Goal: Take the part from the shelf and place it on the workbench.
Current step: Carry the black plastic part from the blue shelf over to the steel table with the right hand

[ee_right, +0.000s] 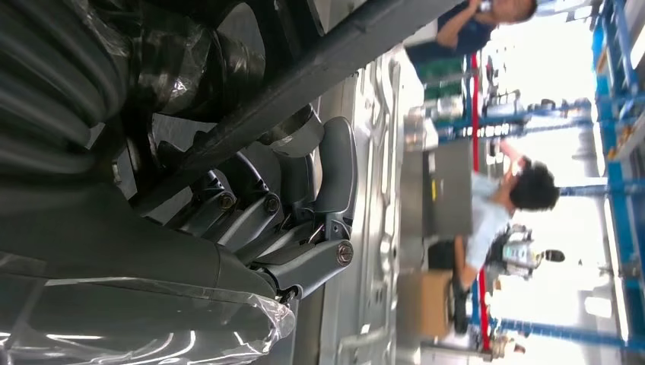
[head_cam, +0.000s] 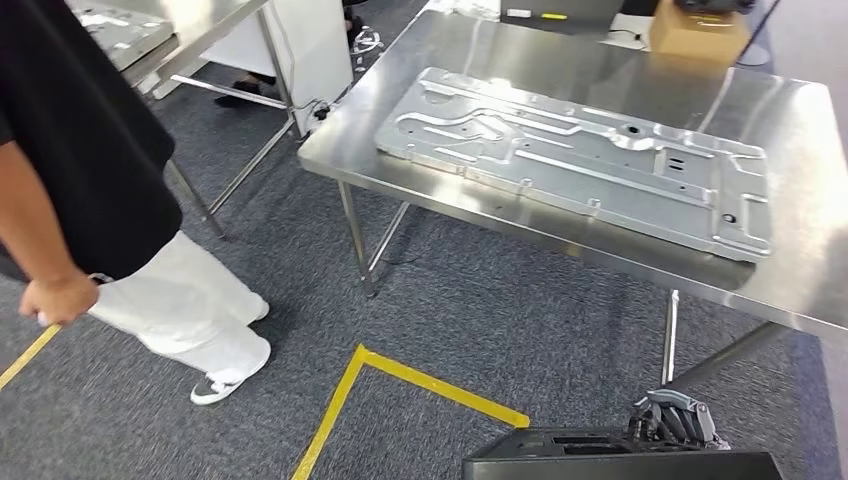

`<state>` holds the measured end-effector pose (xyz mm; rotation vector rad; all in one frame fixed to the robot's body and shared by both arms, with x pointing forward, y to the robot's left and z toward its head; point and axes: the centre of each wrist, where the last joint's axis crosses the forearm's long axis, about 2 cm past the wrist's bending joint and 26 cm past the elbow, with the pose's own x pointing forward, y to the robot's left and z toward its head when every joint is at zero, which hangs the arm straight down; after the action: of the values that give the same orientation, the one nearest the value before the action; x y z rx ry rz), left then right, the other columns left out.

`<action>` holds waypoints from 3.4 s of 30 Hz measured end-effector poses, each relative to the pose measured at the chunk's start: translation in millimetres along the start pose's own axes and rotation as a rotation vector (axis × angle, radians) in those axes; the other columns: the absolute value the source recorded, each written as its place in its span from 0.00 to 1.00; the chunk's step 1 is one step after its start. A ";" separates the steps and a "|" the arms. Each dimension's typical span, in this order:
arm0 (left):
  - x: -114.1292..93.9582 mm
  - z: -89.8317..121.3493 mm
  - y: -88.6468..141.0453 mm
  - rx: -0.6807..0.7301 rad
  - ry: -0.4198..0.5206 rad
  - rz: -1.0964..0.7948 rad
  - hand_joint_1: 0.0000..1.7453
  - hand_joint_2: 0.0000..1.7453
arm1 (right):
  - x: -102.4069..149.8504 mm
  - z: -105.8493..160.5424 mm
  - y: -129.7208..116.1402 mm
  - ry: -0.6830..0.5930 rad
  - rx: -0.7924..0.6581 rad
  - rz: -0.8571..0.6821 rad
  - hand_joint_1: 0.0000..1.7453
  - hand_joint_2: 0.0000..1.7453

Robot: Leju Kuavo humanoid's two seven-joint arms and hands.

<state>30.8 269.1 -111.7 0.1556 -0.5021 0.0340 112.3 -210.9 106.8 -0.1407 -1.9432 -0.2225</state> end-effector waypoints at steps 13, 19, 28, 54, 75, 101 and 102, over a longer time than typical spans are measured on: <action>0.8 0.2 -2.9 -0.004 0.002 0.002 0.00 0.00 | 0.2 1.4 -0.8 0.011 0.003 0.004 1.00 1.00; 0.3 0.4 -2.4 -0.003 0.002 0.001 0.00 0.00 | 0.3 0.4 -0.7 0.008 0.003 0.003 1.00 1.00; 2.1 -0.8 -1.2 -0.023 -0.009 -0.002 0.00 0.00 | 6.1 -8.1 5.0 -0.002 -0.046 0.185 1.00 1.00; 12.6 -7.3 8.5 -0.085 -0.011 -0.143 0.00 0.00 | -4.3 -170.8 -14.9 -0.092 -0.037 0.750 1.00 1.00; 32.2 -16.0 13.2 -0.150 -0.016 -0.276 0.00 0.00 | 31.7 -351.5 69.3 -0.109 0.232 1.087 1.00 1.00; 39.8 -18.4 10.8 -0.167 -0.024 -0.289 0.00 0.00 | 51.2 -365.5 125.5 -0.140 0.396 1.190 1.00 1.00; 40.4 -18.6 10.6 -0.168 -0.025 -0.286 0.00 0.00 | 50.0 -365.3 126.9 -0.137 0.405 1.197 1.00 1.00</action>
<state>74.3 282.3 -106.8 0.0627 -0.5011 -0.2894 450.1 -168.5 296.9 -1.0071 -1.6806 0.9720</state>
